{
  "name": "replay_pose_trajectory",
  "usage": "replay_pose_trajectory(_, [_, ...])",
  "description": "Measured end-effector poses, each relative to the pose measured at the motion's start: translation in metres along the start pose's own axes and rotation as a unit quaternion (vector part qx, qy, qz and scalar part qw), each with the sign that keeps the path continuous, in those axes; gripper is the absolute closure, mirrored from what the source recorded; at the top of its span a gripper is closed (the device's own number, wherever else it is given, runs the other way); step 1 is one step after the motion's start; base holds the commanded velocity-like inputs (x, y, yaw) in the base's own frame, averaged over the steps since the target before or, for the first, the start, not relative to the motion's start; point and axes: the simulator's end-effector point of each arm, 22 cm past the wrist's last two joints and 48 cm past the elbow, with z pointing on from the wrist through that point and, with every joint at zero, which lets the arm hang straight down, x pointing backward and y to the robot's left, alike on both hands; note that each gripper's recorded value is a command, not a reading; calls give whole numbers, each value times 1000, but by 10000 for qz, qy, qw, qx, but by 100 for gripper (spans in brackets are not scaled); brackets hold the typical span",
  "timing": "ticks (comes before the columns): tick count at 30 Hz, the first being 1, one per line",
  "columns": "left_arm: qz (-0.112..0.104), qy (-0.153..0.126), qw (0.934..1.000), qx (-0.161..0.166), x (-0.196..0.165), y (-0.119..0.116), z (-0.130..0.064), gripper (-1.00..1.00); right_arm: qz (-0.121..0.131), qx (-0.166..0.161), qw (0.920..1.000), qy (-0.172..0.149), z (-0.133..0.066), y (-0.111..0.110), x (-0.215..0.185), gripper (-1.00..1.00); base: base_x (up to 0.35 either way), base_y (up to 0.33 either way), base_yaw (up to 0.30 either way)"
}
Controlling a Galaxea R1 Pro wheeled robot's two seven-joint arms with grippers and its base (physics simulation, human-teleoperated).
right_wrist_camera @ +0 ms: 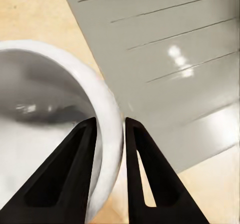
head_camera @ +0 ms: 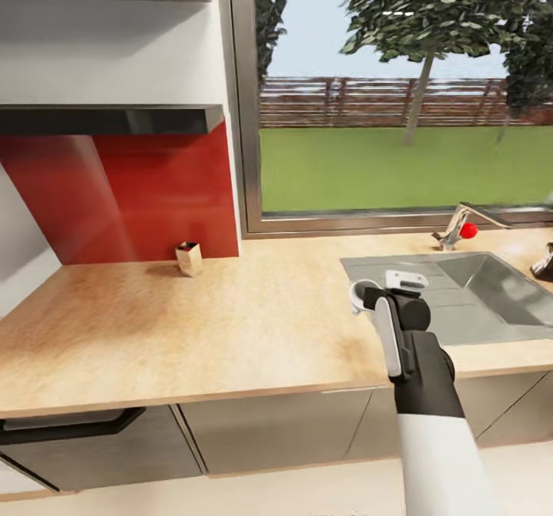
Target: Set up a coffee station on the kitchen countertop: keep the coffee maker on the countertop, move the bottle of coffee from the kitchen shelf to the counter next to the coffee maker, place a paper coffee filter on top of the coffee maker, put the saucer next to the coffee maker with the coffee cup on the saucer, and place the electric kettle next to the coffee maker.
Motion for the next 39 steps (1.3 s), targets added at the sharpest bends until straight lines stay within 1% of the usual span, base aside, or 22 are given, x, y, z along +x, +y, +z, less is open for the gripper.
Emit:
replay_pose_trajectory(8, [-11,5,10000,13,0,-2,0,-100,3,-8,10000,-14,-1,1,-1,100,0,0,-299])
replay_pose_trajectory(12, [-10,-14,9999,118,0,-17,-4,-100,-2,-5,10000,-8,0,1,0,100,0,0,-298])
replay_pose_trajectory(18, [-4,-42,9998,185,0,-27,-6,-100,-2,-5,10000,-8,0,0,0,100,0,0,-298])
replay_pose_trajectory(22, [-9,-30,9996,296,1,-43,-10,-100,-6,-10,10000,-4,0,1,0,100,0,0,-298])
replay_pose_trajectory(28, [-9,10,9992,396,5,-54,-13,-100,-14,-3,10000,-3,0,1,0,100,0,0,-298])
replay_pose_trajectory(39, [25,140,9991,397,14,-56,-13,-100,-11,3,10000,-3,0,0,0,100,0,0,-299])
